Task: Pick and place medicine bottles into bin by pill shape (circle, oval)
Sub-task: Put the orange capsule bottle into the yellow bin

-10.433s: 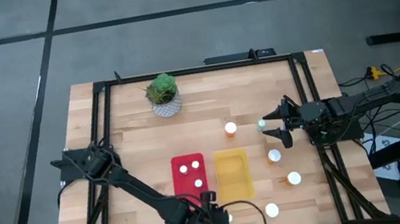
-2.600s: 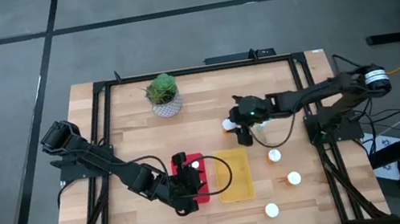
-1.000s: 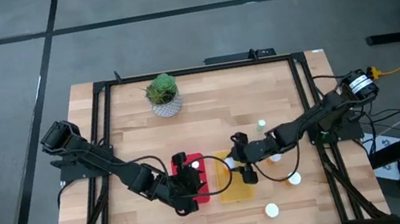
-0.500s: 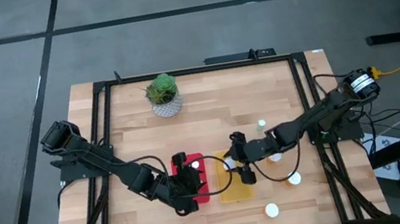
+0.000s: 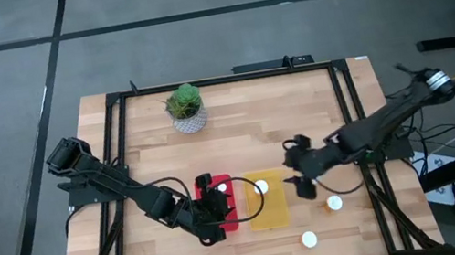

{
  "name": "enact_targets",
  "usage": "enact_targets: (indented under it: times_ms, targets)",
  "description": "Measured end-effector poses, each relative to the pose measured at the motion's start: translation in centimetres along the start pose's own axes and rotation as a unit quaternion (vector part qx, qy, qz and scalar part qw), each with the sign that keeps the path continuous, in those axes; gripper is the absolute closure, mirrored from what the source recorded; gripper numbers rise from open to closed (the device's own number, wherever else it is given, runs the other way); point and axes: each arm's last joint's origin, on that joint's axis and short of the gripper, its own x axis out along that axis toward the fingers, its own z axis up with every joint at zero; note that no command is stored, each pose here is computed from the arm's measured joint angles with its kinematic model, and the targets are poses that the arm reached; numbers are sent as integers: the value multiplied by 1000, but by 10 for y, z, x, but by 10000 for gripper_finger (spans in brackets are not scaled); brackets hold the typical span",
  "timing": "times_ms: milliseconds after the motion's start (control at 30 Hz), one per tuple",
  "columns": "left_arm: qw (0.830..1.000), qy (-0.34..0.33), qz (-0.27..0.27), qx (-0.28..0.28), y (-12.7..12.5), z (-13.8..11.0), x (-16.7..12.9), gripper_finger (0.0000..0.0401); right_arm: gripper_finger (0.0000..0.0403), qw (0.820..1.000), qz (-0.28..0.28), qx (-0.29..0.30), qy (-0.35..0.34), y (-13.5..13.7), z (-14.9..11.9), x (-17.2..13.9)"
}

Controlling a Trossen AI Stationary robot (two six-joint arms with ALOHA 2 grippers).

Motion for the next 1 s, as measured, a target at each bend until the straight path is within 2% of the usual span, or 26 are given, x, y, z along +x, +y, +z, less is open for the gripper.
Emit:
enact_targets:
  times_ms: [167,433,733,1000]
  targets:
    - [1000,-4,10,0,1,0,0,248,141,999,5,30,35,6,-23,-30]
    - [1000,-4,10,-3,1,0,0,248,141,988,-59,94,111,5,-57,-53]
    - [1000,-5,10,-3,1,0,0,248,141,963,-86,182,179,7,-82,-36]
    - [1000,-5,10,-3,1,0,0,248,141,958,-93,191,190,4,-101,-12]
